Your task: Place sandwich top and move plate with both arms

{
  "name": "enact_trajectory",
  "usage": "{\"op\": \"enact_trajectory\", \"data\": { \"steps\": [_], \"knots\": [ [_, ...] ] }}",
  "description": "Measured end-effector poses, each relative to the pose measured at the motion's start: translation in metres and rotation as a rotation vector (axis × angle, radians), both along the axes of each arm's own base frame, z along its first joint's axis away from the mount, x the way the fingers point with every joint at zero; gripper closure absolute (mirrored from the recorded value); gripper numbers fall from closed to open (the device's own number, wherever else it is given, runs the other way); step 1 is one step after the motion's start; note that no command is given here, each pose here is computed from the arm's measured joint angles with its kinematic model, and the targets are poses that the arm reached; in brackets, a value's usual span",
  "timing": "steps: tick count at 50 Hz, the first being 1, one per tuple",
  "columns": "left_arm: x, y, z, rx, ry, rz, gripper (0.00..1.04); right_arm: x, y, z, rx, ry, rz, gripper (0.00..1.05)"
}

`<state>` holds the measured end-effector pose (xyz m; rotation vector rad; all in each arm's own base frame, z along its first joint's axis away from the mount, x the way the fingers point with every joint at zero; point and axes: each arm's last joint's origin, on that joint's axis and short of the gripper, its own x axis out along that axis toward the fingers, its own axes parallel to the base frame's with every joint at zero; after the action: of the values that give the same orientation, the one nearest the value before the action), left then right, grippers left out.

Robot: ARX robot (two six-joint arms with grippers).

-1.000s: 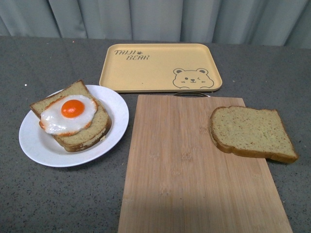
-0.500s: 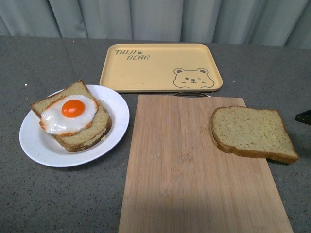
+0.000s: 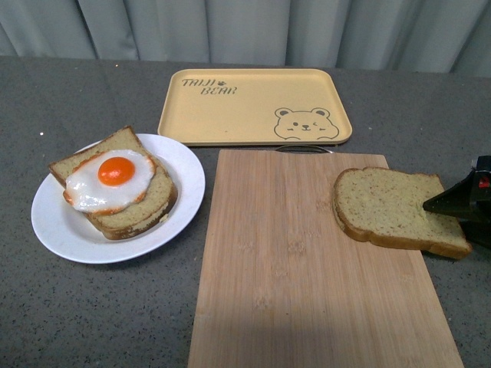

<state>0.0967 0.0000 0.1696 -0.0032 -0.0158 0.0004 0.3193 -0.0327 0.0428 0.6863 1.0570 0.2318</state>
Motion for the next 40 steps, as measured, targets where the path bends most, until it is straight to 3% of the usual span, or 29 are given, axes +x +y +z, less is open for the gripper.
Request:
{"op": "enact_trajectory", "data": {
  "steps": [13, 24, 40],
  "knots": [
    [0.0, 0.0, 0.0, 0.0, 0.0, 0.0, 0.07, -0.004, -0.001, 0.011, 0.002, -0.017, -0.03, 1.04],
    [0.0, 0.0, 0.0, 0.0, 0.0, 0.0, 0.07, -0.01, 0.002, 0.029, 0.058, -0.076, -0.022, 1.04],
    [0.0, 0.0, 0.0, 0.0, 0.0, 0.0, 0.07, 0.002, 0.041, 0.097, 0.296, -0.338, 0.083, 1.04]
  ]
}}
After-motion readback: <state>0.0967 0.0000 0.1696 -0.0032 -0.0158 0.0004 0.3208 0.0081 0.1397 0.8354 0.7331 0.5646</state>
